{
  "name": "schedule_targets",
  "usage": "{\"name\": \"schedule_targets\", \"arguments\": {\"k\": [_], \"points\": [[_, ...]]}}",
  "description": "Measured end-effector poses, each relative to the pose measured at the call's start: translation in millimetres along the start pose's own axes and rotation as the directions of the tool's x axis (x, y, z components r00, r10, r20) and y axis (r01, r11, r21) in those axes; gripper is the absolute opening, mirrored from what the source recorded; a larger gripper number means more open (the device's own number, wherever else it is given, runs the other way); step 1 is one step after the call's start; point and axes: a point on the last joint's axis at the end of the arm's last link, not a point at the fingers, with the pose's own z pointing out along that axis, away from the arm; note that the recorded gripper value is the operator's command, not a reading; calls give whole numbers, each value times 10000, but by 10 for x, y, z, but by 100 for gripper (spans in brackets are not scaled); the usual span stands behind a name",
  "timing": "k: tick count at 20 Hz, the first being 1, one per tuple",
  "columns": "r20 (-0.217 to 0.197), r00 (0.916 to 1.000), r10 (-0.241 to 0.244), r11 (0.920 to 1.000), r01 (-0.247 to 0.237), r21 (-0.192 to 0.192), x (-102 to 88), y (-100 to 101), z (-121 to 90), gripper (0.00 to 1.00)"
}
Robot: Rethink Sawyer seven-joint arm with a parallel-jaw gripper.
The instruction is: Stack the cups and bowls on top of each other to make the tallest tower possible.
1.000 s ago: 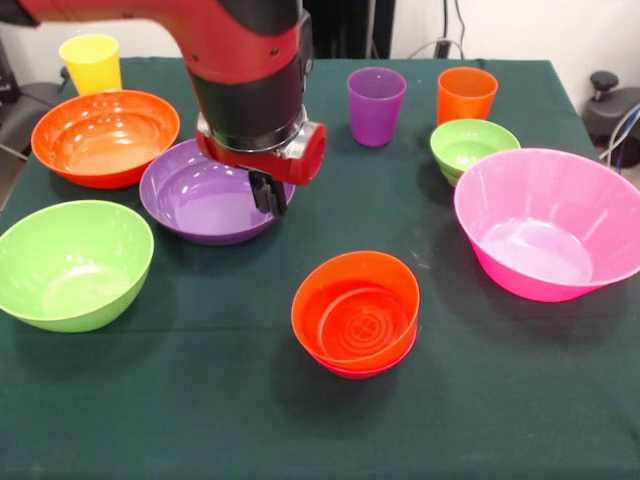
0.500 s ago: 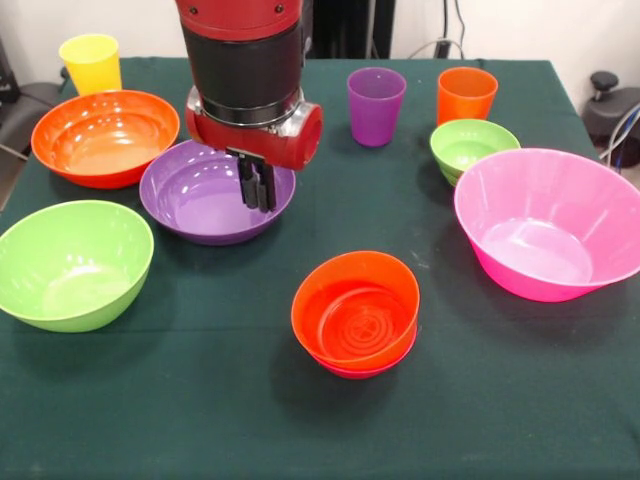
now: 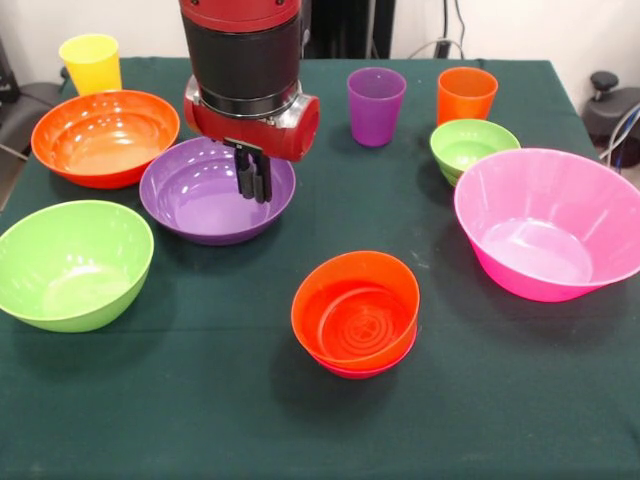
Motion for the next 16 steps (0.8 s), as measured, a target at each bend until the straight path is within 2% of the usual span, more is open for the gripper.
{"name": "schedule_targets", "arguments": {"k": [16], "points": [[-6, 9999, -116, 9998, 116, 139, 152, -39, 149, 0]]}}
